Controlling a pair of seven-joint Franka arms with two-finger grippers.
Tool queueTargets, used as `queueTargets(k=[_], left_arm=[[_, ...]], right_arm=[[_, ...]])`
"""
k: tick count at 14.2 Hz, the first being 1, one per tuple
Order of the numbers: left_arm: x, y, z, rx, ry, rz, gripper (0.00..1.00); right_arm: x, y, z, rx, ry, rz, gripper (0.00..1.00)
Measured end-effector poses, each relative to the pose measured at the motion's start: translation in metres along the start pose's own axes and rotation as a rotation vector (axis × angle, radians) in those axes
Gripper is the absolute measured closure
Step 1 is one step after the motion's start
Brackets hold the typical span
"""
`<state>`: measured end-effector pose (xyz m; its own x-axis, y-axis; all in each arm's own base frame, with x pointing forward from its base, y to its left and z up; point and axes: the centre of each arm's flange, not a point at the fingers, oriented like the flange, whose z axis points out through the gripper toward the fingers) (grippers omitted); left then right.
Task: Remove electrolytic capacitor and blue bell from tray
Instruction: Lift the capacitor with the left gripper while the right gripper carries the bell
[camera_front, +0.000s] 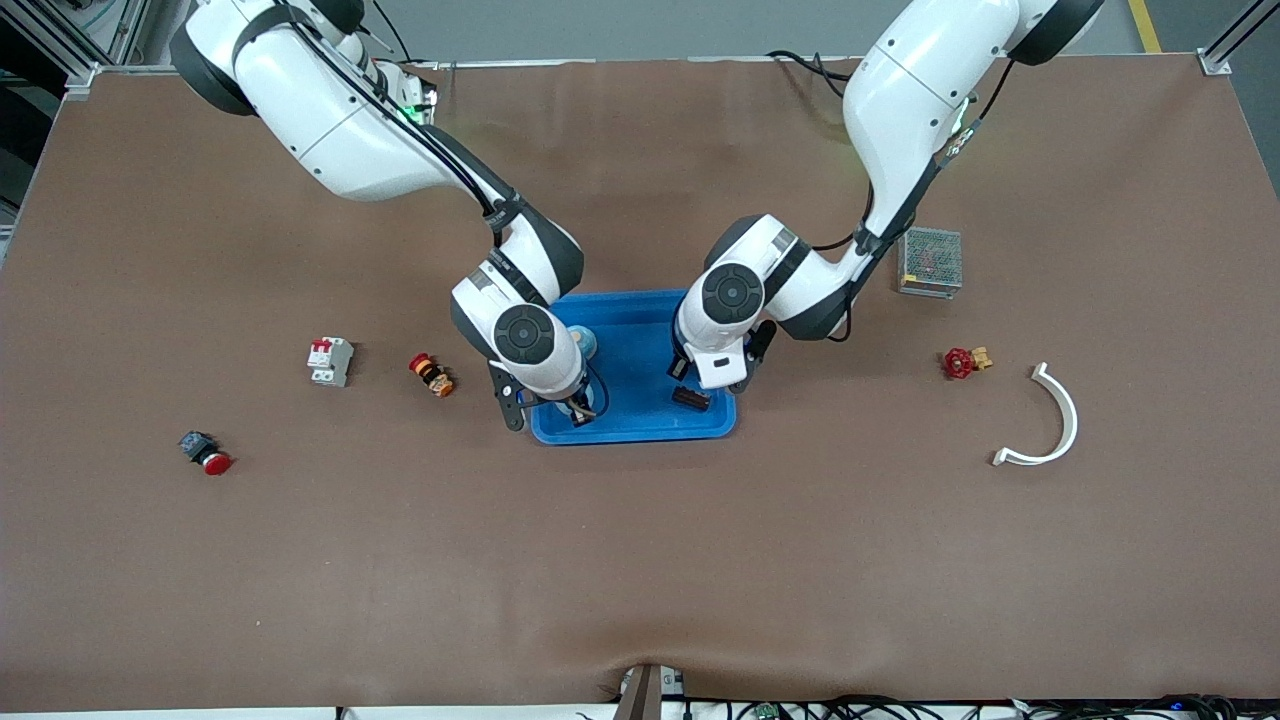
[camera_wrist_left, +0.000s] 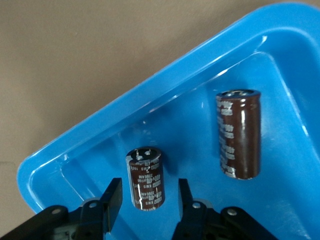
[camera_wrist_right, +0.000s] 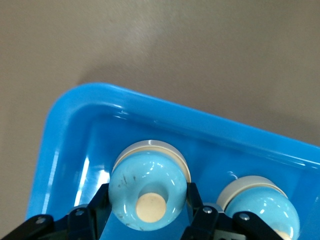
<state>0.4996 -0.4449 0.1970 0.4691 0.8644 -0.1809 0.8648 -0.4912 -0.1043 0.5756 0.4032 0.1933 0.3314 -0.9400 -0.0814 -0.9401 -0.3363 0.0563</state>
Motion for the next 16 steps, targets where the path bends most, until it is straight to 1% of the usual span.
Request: queueTargets(k=[1, 2, 3, 4, 6, 9, 10, 13, 14, 16], left_arm=[[-0.001, -0.001, 0.003, 0.004, 0.001, 0.000, 0.52], [-0.001, -0.001, 0.005, 0.008, 0.001, -0.001, 0.52], [0.000, -0.001, 0.008, 0.011, 0.002, -0.002, 0.59], [0.000, -0.001, 0.008, 0.012, 0.002, -0.002, 0.68], [0.000, -0.001, 0.007, 0.010, 0.003, -0.001, 0.67], [0.000, 0.003, 0.001, -0.005, 0.014, 0.010, 0.67], [0.001, 0.005, -0.004, -0.013, 0.031, 0.023, 0.67], [0.002, 0.005, -0.041, -0.012, 0.089, 0.052, 0.67], [0.002, 0.003, -0.058, -0.013, 0.105, 0.059, 0.67], [0.005, -0.001, -0.093, -0.016, 0.131, 0.079, 0.67]], right_arm=[[0.002, -0.002, -0.002, 0.005, 0.002, 0.002, 0.35], [0.003, -0.003, -0.003, 0.008, 0.002, 0.005, 0.35], [0.006, -0.005, -0.005, 0.013, 0.002, 0.009, 0.35], [0.008, -0.008, -0.009, 0.021, 0.001, 0.014, 0.35], [0.013, -0.016, -0.019, 0.040, -0.002, 0.018, 0.35], [0.015, -0.024, -0.039, 0.018, 0.013, -0.005, 0.35], [0.015, -0.027, -0.050, 0.004, 0.019, -0.041, 0.35], [0.026, -0.033, -0.079, -0.056, 0.034, -0.261, 0.35], [0.036, -0.035, -0.085, -0.067, 0.035, -0.314, 0.35], [0.066, -0.041, -0.096, -0.065, 0.031, -0.413, 0.35]])
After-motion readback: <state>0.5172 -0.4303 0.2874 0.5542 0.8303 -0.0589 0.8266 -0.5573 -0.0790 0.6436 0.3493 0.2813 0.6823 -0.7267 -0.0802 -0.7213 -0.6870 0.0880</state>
